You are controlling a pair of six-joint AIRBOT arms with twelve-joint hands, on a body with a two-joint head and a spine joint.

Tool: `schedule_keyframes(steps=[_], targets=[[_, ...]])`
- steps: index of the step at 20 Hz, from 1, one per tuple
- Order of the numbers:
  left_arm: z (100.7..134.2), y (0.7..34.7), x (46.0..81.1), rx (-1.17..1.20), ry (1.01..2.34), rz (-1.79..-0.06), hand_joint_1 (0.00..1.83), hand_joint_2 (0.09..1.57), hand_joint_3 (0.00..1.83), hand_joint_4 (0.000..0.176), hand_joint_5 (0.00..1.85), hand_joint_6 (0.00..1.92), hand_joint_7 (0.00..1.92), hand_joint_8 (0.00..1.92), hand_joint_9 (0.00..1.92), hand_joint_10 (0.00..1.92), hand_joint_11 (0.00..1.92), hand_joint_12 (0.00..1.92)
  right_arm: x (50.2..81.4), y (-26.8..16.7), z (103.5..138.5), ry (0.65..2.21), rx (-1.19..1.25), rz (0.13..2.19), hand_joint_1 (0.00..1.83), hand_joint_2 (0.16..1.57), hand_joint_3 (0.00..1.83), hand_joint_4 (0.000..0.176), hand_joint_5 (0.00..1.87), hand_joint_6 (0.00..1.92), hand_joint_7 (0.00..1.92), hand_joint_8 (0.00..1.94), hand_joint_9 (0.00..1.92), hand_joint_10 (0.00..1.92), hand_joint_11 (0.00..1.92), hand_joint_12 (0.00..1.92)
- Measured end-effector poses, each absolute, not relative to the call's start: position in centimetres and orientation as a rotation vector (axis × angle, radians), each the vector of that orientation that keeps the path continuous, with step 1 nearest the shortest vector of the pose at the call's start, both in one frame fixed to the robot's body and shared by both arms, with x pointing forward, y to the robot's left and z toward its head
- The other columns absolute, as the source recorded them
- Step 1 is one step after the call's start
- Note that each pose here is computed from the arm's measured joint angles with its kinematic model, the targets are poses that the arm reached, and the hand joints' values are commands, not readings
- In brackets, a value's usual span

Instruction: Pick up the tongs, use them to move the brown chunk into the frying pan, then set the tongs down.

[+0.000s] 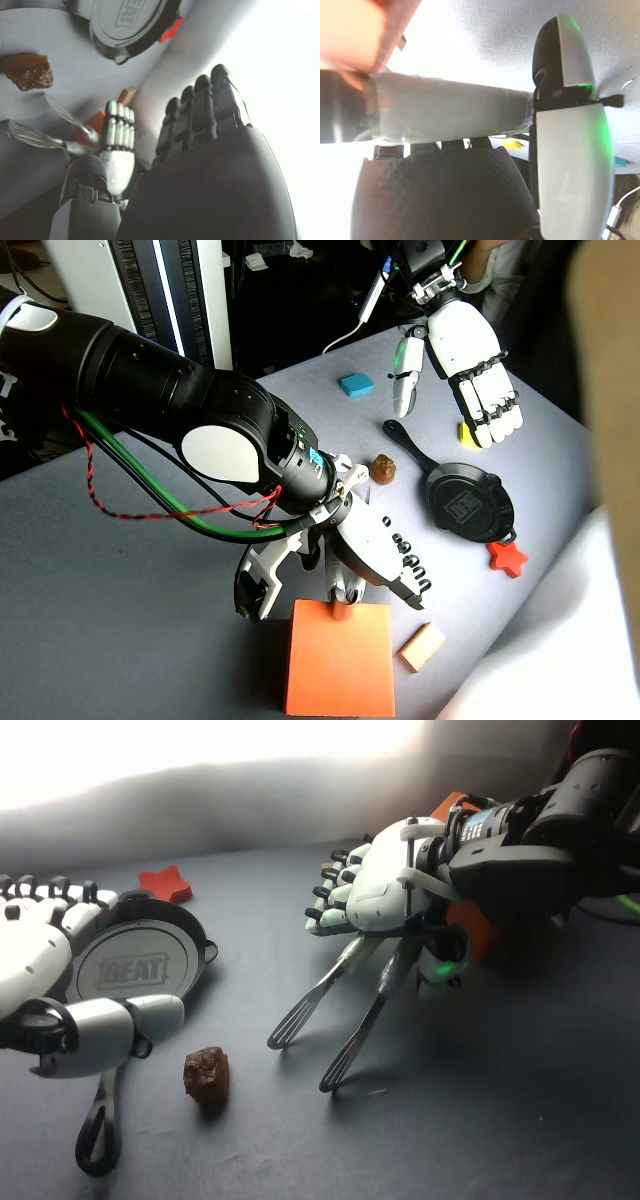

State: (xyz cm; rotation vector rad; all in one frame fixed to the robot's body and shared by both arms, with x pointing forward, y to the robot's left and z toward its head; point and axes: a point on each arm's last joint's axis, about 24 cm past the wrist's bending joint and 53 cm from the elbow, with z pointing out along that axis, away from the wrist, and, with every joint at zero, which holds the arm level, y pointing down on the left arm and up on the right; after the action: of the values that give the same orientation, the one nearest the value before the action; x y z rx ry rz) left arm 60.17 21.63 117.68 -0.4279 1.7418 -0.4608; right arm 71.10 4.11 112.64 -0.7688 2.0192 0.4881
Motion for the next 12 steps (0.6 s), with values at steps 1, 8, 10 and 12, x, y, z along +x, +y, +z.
schedule_keyframes(steps=[1, 8, 10, 12], targets=[[117.6, 21.6, 60.1, -0.424, 1.744, -0.457, 0.0, 1.18, 0.01, 0.0, 0.0, 0.0, 0.0, 0.0, 0.0, 0.0, 0.0, 0.0, 71.1, 4.2, 112.7, 2.017, -0.771, 0.489, 1.0, 0.97, 0.0, 0.0, 0.04, 0.01, 0.06, 0.02, 0.05, 0.02, 0.04, 0.02], [117.5, 22.3, 60.0, -0.449, 1.734, -0.434, 0.0, 1.19, 0.01, 0.0, 0.0, 0.0, 0.0, 0.0, 0.0, 0.0, 0.0, 0.0, 71.0, 4.5, 112.7, 2.012, -0.774, 0.494, 1.02, 0.97, 0.01, 0.0, 0.51, 0.08, 0.59, 0.04, 0.54, 0.11, 0.0, 1.34], [117.7, 22.7, 60.0, -0.467, 1.72, -0.423, 0.0, 1.19, 0.01, 0.0, 0.0, 0.0, 0.0, 0.0, 0.0, 0.0, 0.0, 0.0, 71.0, 4.5, 112.8, 2.01, -0.773, 0.495, 1.0, 1.02, 0.02, 0.0, 0.59, 0.06, 0.67, 0.02, 0.62, 0.1, 0.04, 1.41], [117.9, 22.9, 60.0, -0.474, 1.712, -0.417, 0.0, 1.19, 0.01, 0.0, 0.0, 0.0, 0.0, 0.0, 0.0, 0.0, 0.0, 0.0, 71.0, 4.5, 112.7, 2.011, -0.773, 0.495, 1.02, 1.05, 0.02, 0.0, 0.68, 0.07, 0.76, 0.03, 0.7, 0.11, 0.12, 1.42]])
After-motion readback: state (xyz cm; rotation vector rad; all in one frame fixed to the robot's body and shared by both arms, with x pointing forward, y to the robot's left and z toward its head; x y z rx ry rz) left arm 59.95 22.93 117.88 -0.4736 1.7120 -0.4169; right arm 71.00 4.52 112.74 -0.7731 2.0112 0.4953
